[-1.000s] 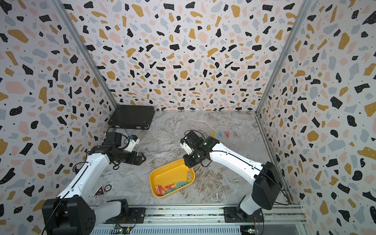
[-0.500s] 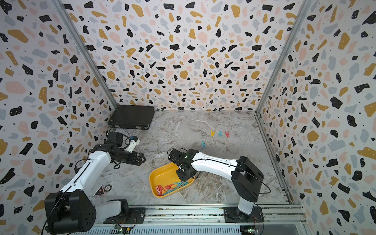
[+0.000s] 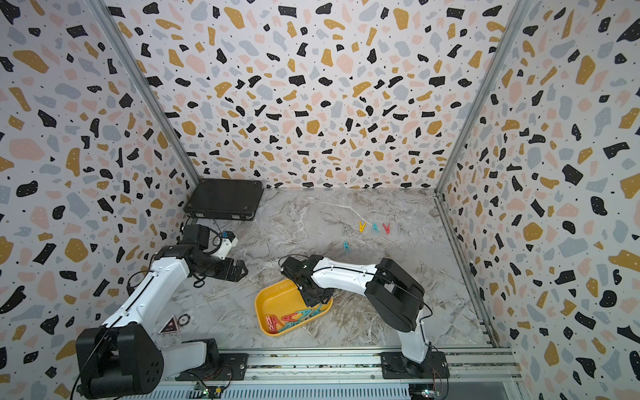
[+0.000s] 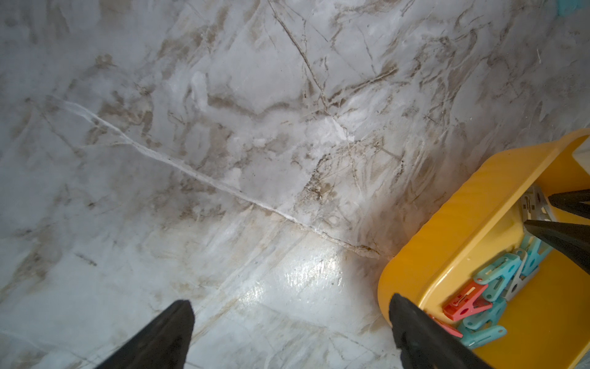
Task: Take the clothespins out of the storage box
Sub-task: Pick up the clothespin from the storage box.
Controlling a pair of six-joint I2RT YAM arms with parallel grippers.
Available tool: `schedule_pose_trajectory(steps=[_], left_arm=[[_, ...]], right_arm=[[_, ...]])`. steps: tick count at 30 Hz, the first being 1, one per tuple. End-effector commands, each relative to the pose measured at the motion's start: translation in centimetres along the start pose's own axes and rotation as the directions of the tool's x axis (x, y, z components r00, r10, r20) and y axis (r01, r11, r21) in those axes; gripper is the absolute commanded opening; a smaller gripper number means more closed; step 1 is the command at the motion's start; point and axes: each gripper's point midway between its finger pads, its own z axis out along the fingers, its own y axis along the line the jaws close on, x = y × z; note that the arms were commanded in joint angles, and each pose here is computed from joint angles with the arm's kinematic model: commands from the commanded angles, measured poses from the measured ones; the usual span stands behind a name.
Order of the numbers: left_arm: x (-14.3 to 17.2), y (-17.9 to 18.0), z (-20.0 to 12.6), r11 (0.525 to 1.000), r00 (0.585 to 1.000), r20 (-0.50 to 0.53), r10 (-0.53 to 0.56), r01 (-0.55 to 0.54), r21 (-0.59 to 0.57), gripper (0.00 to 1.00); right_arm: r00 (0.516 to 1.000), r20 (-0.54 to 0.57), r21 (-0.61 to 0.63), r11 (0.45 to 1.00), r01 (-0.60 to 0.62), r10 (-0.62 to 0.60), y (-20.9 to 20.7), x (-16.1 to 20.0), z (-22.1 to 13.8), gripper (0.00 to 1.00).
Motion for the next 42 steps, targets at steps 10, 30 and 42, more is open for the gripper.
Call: schedule_pose_trajectory(steps=[10,30,42], left_arm=[[-0.8,0.1,-1.0,1.0,0.999,0.038,0.004,-0.004,-0.015,1.0],[-0.9,0.1,-1.2,1.0,0.999,0.052,0.01,-0.009,-0.021,1.0],[-0.9,-0.1,-1.1,1.0,0.999,0.052,0.011,-0.011,-0.006,1.0]], right_arm=[[1.0,0.008,-0.071,0.997,-0.001,0.002,2.1,-1.2,1.0,0.33],[0.985,0.157,-0.19,0.977,0.096,-0.066,4.0,-3.7,-3.0,0.03],[0.96,0.27,-0.187,0.974,0.126,-0.073,3.1,-4.8,-7.4,0.03]])
